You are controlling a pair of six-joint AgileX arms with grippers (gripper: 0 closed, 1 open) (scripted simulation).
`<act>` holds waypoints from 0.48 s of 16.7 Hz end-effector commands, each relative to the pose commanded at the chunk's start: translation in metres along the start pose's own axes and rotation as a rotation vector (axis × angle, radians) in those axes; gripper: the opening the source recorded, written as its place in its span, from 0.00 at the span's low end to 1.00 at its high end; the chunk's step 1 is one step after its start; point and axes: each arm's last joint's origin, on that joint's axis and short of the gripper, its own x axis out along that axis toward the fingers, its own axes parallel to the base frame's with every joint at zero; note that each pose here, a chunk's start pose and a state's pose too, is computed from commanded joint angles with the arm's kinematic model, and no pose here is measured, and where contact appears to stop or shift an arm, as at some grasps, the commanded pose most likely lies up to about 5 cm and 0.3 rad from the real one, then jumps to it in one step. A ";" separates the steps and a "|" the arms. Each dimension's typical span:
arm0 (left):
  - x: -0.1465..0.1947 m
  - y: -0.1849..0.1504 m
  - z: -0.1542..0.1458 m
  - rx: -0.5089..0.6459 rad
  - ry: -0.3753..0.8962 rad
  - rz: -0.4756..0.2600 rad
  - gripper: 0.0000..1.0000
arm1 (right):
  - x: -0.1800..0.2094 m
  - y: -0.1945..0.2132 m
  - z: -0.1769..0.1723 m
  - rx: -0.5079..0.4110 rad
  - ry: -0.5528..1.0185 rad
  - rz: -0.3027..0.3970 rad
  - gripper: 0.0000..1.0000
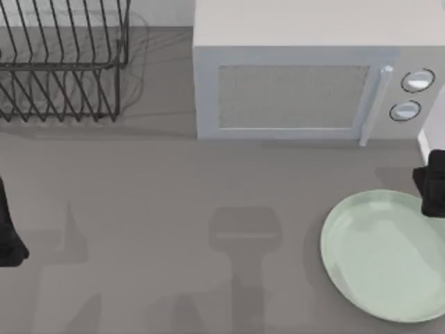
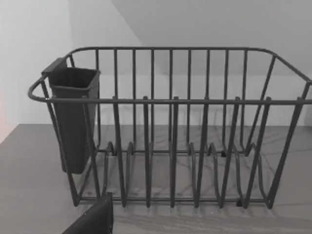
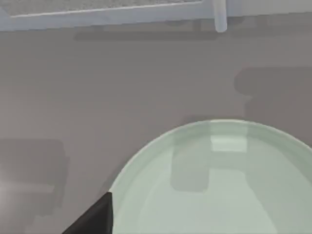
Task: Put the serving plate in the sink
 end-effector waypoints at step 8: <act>0.000 0.000 0.000 0.000 0.000 0.000 1.00 | 0.105 0.087 0.030 0.018 0.628 -0.174 1.00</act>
